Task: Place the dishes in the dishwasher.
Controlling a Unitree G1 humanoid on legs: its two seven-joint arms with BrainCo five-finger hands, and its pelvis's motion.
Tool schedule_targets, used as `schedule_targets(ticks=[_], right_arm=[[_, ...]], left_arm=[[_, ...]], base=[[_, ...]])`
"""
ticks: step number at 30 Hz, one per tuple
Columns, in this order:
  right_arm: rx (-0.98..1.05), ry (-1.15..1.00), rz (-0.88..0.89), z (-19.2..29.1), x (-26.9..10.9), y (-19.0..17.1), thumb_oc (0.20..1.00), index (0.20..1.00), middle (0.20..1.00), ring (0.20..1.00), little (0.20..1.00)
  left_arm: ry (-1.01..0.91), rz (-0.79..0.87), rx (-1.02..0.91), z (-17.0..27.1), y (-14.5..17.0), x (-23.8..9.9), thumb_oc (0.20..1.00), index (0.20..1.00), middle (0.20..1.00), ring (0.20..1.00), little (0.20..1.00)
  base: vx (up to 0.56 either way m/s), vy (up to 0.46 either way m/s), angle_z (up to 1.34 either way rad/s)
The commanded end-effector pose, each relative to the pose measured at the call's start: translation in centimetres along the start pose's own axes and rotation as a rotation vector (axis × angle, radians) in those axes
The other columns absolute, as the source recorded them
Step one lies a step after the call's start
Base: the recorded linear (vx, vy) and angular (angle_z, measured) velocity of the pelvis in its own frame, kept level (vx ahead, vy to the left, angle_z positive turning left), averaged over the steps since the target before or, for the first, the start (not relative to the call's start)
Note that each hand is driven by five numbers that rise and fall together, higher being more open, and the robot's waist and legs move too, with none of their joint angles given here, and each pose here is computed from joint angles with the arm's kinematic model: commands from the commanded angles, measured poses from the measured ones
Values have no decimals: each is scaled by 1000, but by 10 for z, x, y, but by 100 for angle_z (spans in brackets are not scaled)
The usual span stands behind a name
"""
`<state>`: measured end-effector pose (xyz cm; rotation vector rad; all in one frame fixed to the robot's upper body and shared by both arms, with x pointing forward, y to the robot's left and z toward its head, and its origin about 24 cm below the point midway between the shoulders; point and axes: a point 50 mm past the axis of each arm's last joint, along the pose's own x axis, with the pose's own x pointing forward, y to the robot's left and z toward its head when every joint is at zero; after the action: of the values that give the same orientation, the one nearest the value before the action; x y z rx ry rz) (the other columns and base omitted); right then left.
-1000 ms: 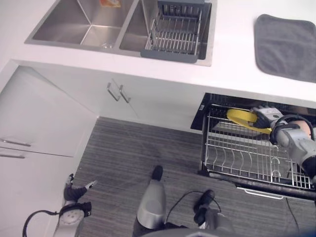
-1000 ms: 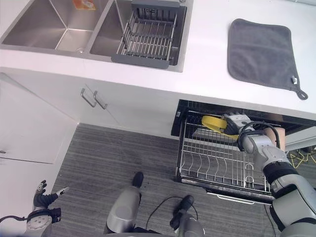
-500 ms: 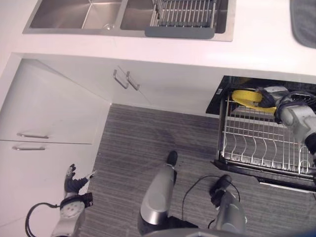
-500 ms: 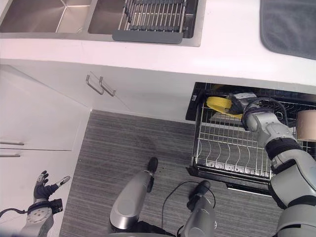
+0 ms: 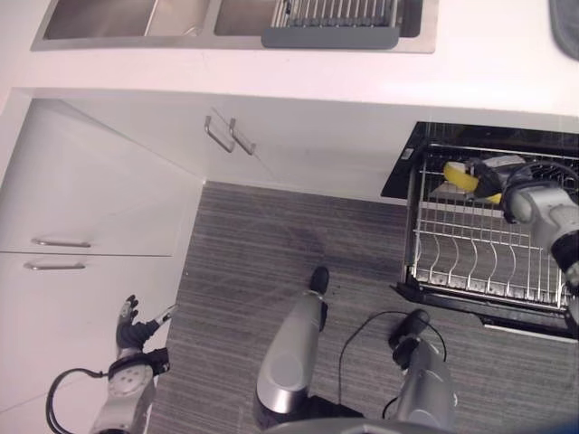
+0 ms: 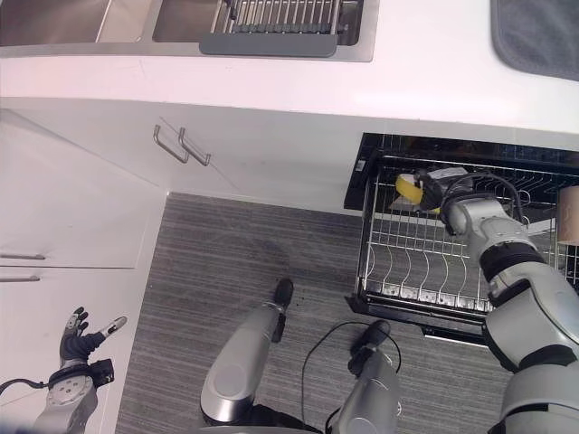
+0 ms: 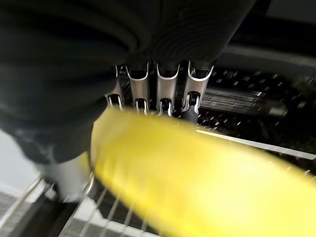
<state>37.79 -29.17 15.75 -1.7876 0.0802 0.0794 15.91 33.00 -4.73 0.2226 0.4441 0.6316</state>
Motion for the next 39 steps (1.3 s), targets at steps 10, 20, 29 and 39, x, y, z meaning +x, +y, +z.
schedule_targets(ticks=[10, 20, 29, 39], right_arm=[[26, -21, -20, 6, 2, -7, 1000, 1000, 1000, 1000, 1000], [721, 181, -99, -14, -8, 1, 1000, 1000, 1000, 1000, 1000], [1242, 141, -159, 15, -63, 57, 1000, 1000, 1000, 1000, 1000], [1449, 157, -469, -2, -103, 46, 1000, 1000, 1000, 1000, 1000]], left_arm=[[-20, 46, 55, 0, 24, -2, 1000, 1000, 1000, 1000, 1000], [4, 46, 24, -2, 16, -8, 1000, 1000, 1000, 1000, 1000], [82, 146, -40, -20, 13, -24, 1000, 1000, 1000, 1000, 1000], [118, 211, -43, -31, 11, -29, 1000, 1000, 1000, 1000, 1000]], base=[[0, 0, 0], [6, 41, -3], [33, 27, -17], [-2, -29, -21]])
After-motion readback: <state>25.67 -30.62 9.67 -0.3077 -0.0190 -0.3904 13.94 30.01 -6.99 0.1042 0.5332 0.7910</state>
